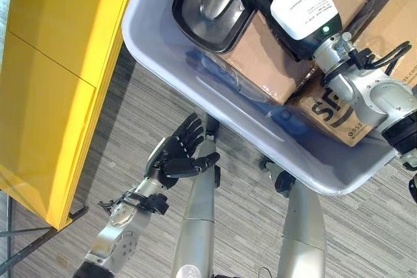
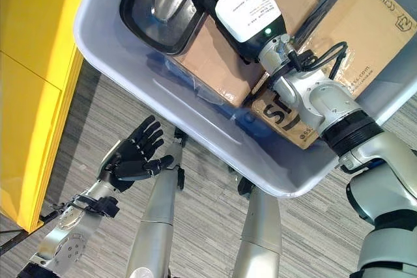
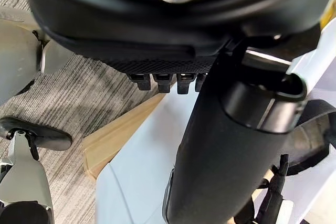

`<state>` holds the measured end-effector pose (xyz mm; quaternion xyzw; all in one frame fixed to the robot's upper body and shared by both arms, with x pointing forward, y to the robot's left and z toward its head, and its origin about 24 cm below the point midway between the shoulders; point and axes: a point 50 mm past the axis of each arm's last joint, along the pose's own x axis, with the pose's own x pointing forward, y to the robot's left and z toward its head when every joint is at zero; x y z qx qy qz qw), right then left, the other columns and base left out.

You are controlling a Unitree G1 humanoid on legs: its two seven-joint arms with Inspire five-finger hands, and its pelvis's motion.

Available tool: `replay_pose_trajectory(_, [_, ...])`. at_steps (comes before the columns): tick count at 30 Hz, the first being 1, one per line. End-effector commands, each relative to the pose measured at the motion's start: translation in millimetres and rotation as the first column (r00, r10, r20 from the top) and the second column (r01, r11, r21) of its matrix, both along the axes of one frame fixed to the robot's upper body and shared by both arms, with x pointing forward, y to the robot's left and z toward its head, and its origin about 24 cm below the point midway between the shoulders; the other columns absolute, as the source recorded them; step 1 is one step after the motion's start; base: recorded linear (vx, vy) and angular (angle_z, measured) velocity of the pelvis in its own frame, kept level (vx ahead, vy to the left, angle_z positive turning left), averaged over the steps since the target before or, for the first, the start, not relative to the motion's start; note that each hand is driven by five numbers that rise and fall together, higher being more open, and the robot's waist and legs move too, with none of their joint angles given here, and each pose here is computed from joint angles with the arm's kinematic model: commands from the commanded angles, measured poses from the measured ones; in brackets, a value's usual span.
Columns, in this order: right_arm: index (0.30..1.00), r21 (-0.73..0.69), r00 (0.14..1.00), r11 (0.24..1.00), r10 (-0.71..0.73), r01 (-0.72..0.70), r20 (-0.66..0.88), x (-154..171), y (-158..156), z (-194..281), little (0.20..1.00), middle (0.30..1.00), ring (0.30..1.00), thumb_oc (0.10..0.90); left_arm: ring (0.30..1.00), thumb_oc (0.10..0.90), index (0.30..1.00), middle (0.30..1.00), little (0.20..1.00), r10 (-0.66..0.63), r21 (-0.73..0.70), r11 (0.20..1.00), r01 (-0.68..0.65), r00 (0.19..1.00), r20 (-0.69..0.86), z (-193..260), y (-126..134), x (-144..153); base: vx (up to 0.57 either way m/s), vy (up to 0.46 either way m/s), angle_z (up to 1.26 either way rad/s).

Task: Move parts from the plastic box to the shelf.

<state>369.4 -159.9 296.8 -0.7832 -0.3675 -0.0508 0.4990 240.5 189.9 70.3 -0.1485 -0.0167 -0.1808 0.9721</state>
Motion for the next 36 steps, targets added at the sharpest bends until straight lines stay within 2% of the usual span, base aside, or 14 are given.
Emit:
replay_pose_trajectory(1, [1.000, -0.147, 0.867, 0.869, -0.489, 0.473, -0.097, 14.6, -89.6, -17.6, 1.000, 1.000, 1.000, 0.900, 1.000, 0.900, 1.000, 1.000, 1.000, -0.026, -0.028, 0.999, 0.031, 0.985, 0.169, 28.6, -7.4, -0.8, 0.00, 0.000, 0.00])
replay_pose_trajectory(15, [1.000, -0.263, 0.820, 0.809, -0.564, 0.526, -0.094, 18.3, -83.7, -15.6, 1.000, 1.000, 1.000, 0.900, 1.000, 0.900, 1.000, 1.000, 1.000, -0.041, -0.021, 0.999, 0.045, 0.985, 0.165, 28.2, -7.2, -4.3, 0.00, 0.000, 0.00])
replay_pose_trajectory(25, [1.000, -0.325, 0.721, 0.732, -0.669, 0.598, -0.181, 25.2, -79.5, -15.0, 1.000, 1.000, 1.000, 0.900, 1.000, 0.900, 1.000, 1.000, 1.000, -0.047, -0.017, 0.999, 0.051, 0.987, 0.152, 26.3, -6.9, -7.2, 0.01, -0.001, 0.01])
replay_pose_trajectory(33, [1.000, -0.377, 0.590, 0.646, -0.762, 0.664, -0.267, 27.7, -93.6, -28.6, 1.000, 1.000, 1.000, 0.900, 1.000, 0.900, 1.000, 1.000, 1.000, -0.056, -0.012, 0.998, 0.058, 0.988, 0.147, 26.0, -9.2, -8.7, 0.01, -0.004, 0.02])
replay_pose_trajectory(36, [1.000, -0.381, 0.568, 0.634, -0.773, 0.674, -0.283, 28.7, -95.3, -31.9, 1.000, 1.000, 1.000, 0.900, 1.000, 0.900, 1.000, 1.000, 1.000, -0.061, -0.008, 0.998, 0.063, 0.988, 0.144, 25.9, -11.3, -9.2, 0.00, 0.000, 0.00])
